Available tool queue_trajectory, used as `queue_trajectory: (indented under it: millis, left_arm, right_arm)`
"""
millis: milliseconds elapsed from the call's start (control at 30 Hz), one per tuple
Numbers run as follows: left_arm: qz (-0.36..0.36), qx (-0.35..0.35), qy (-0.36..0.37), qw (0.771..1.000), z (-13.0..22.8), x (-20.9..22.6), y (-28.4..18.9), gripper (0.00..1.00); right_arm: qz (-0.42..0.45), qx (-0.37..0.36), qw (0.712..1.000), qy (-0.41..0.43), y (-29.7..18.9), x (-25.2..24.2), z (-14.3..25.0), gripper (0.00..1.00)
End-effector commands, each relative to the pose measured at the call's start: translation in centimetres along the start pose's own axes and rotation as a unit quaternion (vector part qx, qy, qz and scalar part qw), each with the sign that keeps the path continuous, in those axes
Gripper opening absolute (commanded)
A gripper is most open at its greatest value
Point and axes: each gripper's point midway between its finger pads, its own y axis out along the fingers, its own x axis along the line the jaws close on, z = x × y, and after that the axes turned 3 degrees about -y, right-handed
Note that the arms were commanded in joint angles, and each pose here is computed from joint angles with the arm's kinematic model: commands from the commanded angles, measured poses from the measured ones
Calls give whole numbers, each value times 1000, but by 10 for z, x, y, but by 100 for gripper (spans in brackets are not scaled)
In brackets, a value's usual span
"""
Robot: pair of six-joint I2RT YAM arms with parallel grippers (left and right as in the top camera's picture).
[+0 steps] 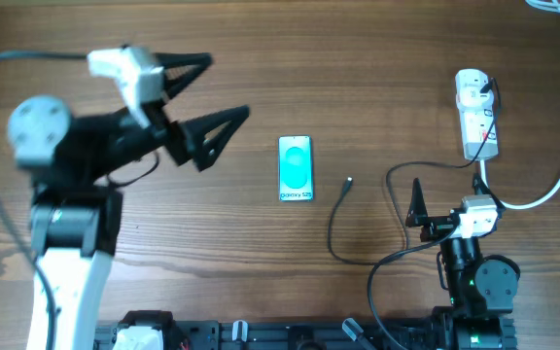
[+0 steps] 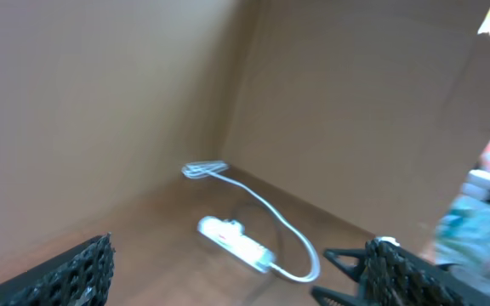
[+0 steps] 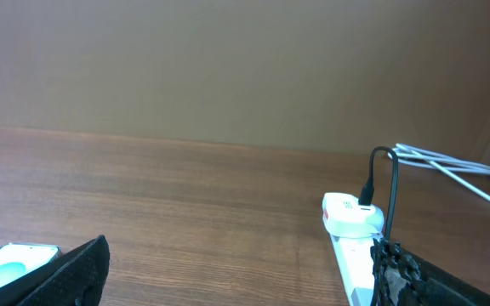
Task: Plug charger to phone and switch on socket
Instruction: 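Move the left gripper forward over the Galaxy S25 phone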
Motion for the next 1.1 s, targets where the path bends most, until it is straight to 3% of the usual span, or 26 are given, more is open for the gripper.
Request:
queue_trajectory:
  millis: [0,67,167,233,300,400,467,500,567,633,767,867,1067]
  left_arm:
    - [4,37,-96,995,28,17,39,100]
    - [-53,76,-143,985,57,39,68,100]
    - [-161,162,-152,962,89,64,87,100]
    - [-290,240,-140,916,105,89,84,100]
    - [-405,320,-112,849,114,108,68,100]
    - [-451,397,-121,790,134,116,61,100]
    - [-453,431,-146,766,156,120,62,100]
    - [-440,451,-161,760,172,120,66,100]
    - [-389,470,-203,766,191,107,82,100]
    - [-297,487,-268,777,206,75,104,100]
    - [-316,453,-289,782,204,79,119,100]
    - [-404,430,-310,745,208,94,107,100]
    - [-477,462,-292,688,249,107,97,100]
  right_arm:
    - [5,-4,1000,-5,0,-1,-2,100]
    - [5,-4,1000,-5,0,-1,-2,100]
    - [5,-4,1000,-5,0,-1,-2,100]
    - [5,-4,1000,-5,0,-1,-2,100]
    - [5,-4,1000,-5,0,-1,-2,100]
    - [5,-4,1000,-5,0,-1,-2,100]
    - [5,-4,1000,-5,0,-1,-2,100]
    - [5,-4,1000,-5,0,-1,-2,100]
    - [5,-4,1000,-5,0,-1,-2,100]
    - [5,-4,1000,-5,0,-1,-2,100]
    - [5,-4,1000,-5,0,-1,-2,100]
    - [5,-4,1000,-5,0,-1,-2,100]
    - [5,-4,1000,-5,0,-1,-2,100]
